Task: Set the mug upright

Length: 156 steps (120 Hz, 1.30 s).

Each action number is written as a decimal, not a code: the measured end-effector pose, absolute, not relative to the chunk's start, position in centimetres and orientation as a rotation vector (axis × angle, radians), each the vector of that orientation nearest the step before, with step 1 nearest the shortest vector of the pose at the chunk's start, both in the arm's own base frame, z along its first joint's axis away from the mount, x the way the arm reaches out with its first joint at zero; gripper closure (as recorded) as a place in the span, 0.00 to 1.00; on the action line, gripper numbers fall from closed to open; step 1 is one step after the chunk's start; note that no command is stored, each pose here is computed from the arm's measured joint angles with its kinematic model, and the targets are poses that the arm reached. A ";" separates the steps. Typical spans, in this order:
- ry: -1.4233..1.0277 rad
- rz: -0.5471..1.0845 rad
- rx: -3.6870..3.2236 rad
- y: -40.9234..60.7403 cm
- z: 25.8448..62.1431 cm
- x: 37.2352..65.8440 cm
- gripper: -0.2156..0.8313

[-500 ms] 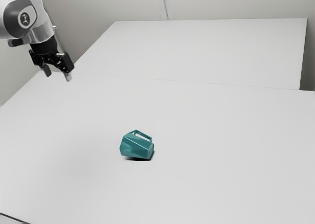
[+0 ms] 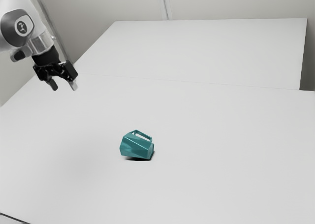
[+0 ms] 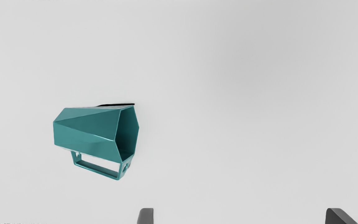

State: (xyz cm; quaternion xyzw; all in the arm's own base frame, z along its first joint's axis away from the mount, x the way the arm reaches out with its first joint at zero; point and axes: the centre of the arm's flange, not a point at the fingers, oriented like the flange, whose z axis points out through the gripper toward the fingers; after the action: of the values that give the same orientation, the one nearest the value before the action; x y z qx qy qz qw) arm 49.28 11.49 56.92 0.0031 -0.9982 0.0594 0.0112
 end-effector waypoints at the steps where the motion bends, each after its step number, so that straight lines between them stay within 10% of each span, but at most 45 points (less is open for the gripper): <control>1: -3.109 0.205 0.019 11.6 56.6 49.2 0.21; 70: -2.737 0.824 0.351 11.8 38.4 51.3 0.21; 156: -2.580 1.052 0.448 4.4 29.0 54.6 0.21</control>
State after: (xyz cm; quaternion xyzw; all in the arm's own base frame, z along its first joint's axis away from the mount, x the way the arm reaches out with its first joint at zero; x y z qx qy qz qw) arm 54.56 4.42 29.02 0.1566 -0.9026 0.3680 0.1590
